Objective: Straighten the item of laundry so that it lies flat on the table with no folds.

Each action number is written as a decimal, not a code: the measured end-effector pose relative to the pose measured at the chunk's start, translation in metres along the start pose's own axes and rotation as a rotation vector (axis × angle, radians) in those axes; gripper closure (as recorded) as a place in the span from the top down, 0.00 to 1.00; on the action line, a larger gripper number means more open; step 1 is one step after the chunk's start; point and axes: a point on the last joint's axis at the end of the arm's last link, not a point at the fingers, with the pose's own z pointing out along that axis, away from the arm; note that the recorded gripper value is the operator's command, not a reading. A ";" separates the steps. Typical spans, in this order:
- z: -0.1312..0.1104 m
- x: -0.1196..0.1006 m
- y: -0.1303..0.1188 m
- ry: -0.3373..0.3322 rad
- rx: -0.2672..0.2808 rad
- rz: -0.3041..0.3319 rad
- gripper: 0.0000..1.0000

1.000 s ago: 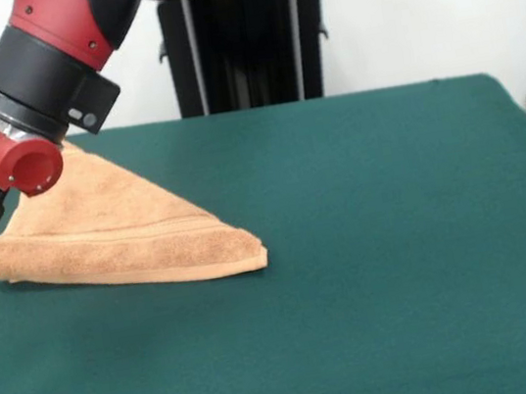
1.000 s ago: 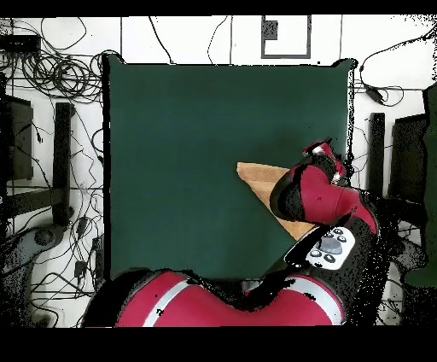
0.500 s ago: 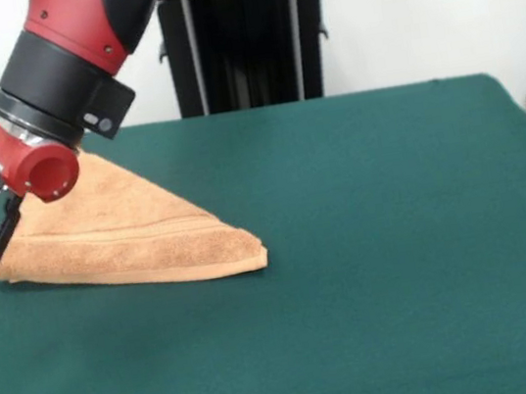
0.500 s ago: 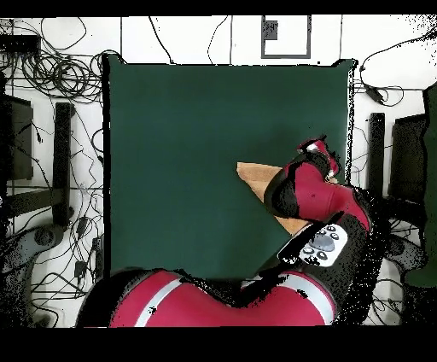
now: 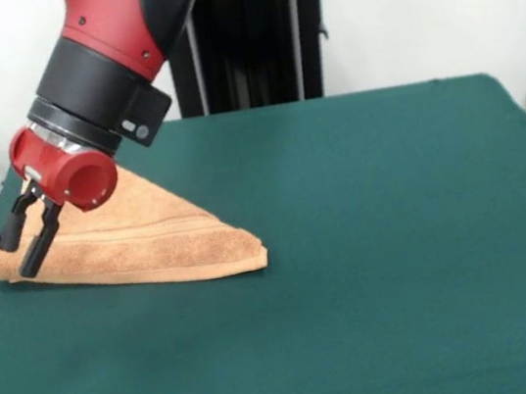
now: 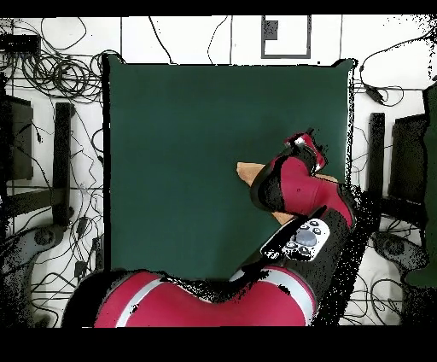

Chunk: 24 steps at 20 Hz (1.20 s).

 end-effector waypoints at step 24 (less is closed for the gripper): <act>-0.004 0.055 -0.023 0.030 0.131 -0.104 1.00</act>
